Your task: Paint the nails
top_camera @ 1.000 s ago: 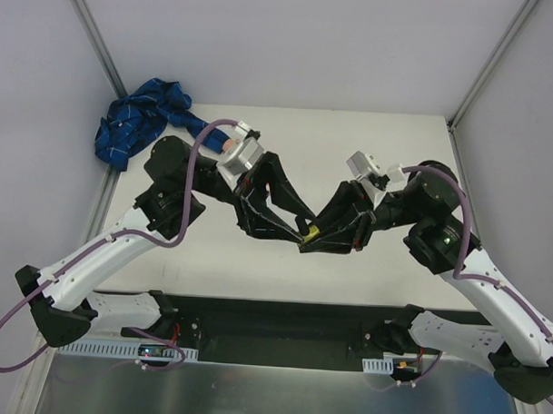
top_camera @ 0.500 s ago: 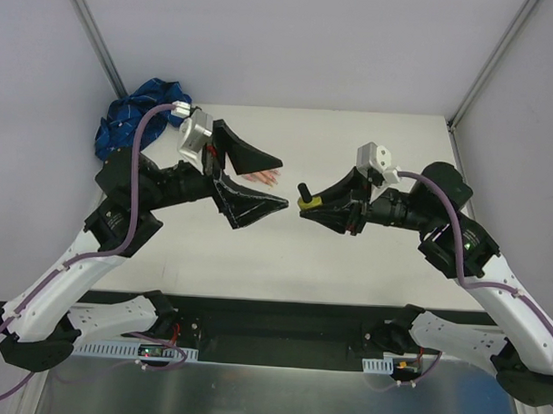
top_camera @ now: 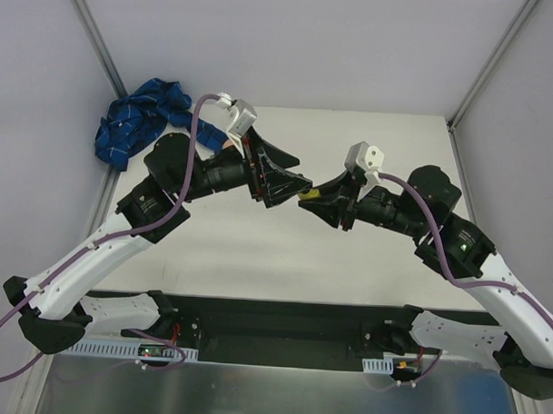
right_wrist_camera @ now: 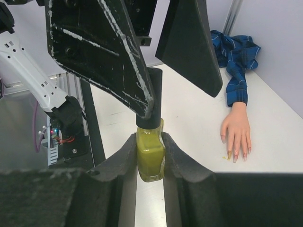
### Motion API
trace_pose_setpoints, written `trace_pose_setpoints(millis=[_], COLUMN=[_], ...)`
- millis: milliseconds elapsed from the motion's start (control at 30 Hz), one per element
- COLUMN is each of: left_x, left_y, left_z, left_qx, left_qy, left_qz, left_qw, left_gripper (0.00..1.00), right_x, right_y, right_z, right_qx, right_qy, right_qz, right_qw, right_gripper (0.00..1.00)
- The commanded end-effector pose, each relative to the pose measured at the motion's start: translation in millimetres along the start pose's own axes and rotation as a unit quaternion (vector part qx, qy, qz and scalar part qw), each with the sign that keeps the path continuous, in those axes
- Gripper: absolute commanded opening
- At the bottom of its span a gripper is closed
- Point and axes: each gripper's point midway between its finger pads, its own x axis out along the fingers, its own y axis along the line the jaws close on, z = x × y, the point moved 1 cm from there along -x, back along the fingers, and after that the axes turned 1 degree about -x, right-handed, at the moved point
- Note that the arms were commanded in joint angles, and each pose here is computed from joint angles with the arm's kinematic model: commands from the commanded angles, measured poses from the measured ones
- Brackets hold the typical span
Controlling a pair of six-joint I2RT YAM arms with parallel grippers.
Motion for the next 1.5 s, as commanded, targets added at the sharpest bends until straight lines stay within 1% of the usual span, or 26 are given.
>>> trace_pose_setpoints(millis=[0,67,100,200,267,367,400,433,467,500,533,567,633,667,733,867,967,1000,1033,1067,1100,1133,1200,1233,1400,1467], left_x=[-1.4,0.7,1.5,3.2,6.4,5.1,2.3,-9.0,-14.5,-24.8,-43.9,-52.1,-60.0,-56.5,-52.9,-44.5,-35.7,-27.2,-23.4,-30.1,-30.6,-33.0,-36.4,-39.7,-38.6,-30.1], left_y=[-14.5,-15.0,-15.4,-19.2,-26.0,-46.9,-54.5,-75.8,-83.3,-94.5,-110.9,-115.0,-121.0,-118.7,-120.1,-118.2,-109.5,-99.3,-91.8,-92.7,-87.4,-77.0,-62.9,-52.0,-29.9,-14.1], left_z=[23.9,20.6,18.7,11.1,3.5,-6.6,-8.2,-16.7,-19.7,-23.7,-27.5,-30.1,-25.0,-26.5,-20.7,-12.1,-3.0,-3.9,0.2,8.2,8.9,15.1,22.6,28.3,37.7,34.2], left_qx=[0.01,0.005,0.004,-0.001,-0.003,0.004,0.012,0.04,0.058,0.077,0.119,0.129,0.125,0.121,0.127,0.126,0.113,0.084,0.1,0.108,0.108,0.109,0.104,0.094,0.038,0.02], left_qy=[-0.033,-0.027,-0.023,-0.008,0.013,0.05,0.056,0.074,0.075,0.078,0.068,0.068,0.077,0.091,0.087,0.066,0.051,0.053,0.036,0.019,0.014,-0.002,-0.024,-0.043,-0.072,-0.064], left_qz=[-0.013,-0.018,-0.021,-0.038,-0.068,-0.145,-0.172,-0.259,-0.298,-0.349,-0.433,-0.459,-0.481,-0.487,-0.487,-0.464,-0.404,-0.355,-0.321,-0.294,-0.268,-0.213,-0.149,-0.102,-0.023,0.014], left_qw=[0.999,0.999,1.0,0.999,0.998,0.988,0.983,0.962,0.95,0.931,0.891,0.876,0.864,0.86,0.86,0.874,0.906,0.929,0.941,0.949,0.957,0.971,0.983,0.989,0.996,0.998], left_gripper=[0.64,0.57,0.46,0.29,0.25,0.02,0.0,0.0,0.0,0.0,0.0,0.0,0.0,0.0,0.0,0.0,0.31,0.52,0.59,0.65,0.68,0.71,0.74,0.76,0.76,0.76], right_x=[-4.9,-4.0,-3.6,-4.2,-6.6,-11.4,-12.9,-16.4,-20.6,-25.4,-45.4,-50.3,-58.7,-59.1,-61.6,-58.0,-52.2,-49.9,-44.7,-42.2,-39.6,-34.3,-30.1,-26.7,-17.2,-15.4], right_y=[-5.1,-4.1,-3.5,-0.4,2.3,12.1,18.2,38.6,52.7,71.0,107.3,115.9,124.9,123.7,121.7,114.1,102.5,98.1,89.4,82.6,76.0,60.7,46.2,32.9,-5.4,-18.1], right_z=[28.7,29.8,30.5,33.7,37.3,44.8,48.6,51.3,53.6,61.3,60.9,64.8,74.3,75.3,77.0,76.7,75.1,70.3,65.8,66.5,56.3,54.7,46.3,44.1,30.7,27.7], right_qx=[-0.019,-0.018,-0.018,-0.015,-0.01,-0.004,-0.006,-0.012,-0.015,-0.015,-0.017,-0.008,-0.001,-0.001,-0.001,0.003,0.004,0.006,0.013,-0.006,0.005,0.006,0.003,0.005,0.006,0.007], right_qy=[-0.037,-0.039,-0.04,-0.048,-0.054,-0.067,-0.075,-0.082,-0.089,-0.104,-0.1,-0.102,-0.115,-0.118,-0.121,-0.122,-0.121,-0.112,-0.102,-0.104,-0.08,-0.075,-0.053,-0.047,-0.02,-0.014], right_qz=[-0.021,-0.02,-0.018,-0.012,-0.007,0.017,0.033,0.095,0.141,0.205,0.335,0.369,0.402,0.396,0.387,0.367,0.33,0.313,0.282,0.259,0.234,0.184,0.139,0.099,-0.008,-0.047], right_qw=[0.999,0.999,0.999,0.999,0.998,0.998,0.997,0.992,0.986,0.973,0.937,0.924,0.908,0.911,0.914,0.922,0.936,0.943,0.954,0.96,0.969,0.98,0.989,0.994,1.0,0.999], right_gripper=[0.0,0.0,0.0,0.0,0.0,0.0,0.0,0.0,0.0,0.0,0.0,0.0,0.0,0.0,0.0,0.0,0.0,0.0,0.0,0.0,0.0,0.0,0.0,0.0,0.0,0.0])
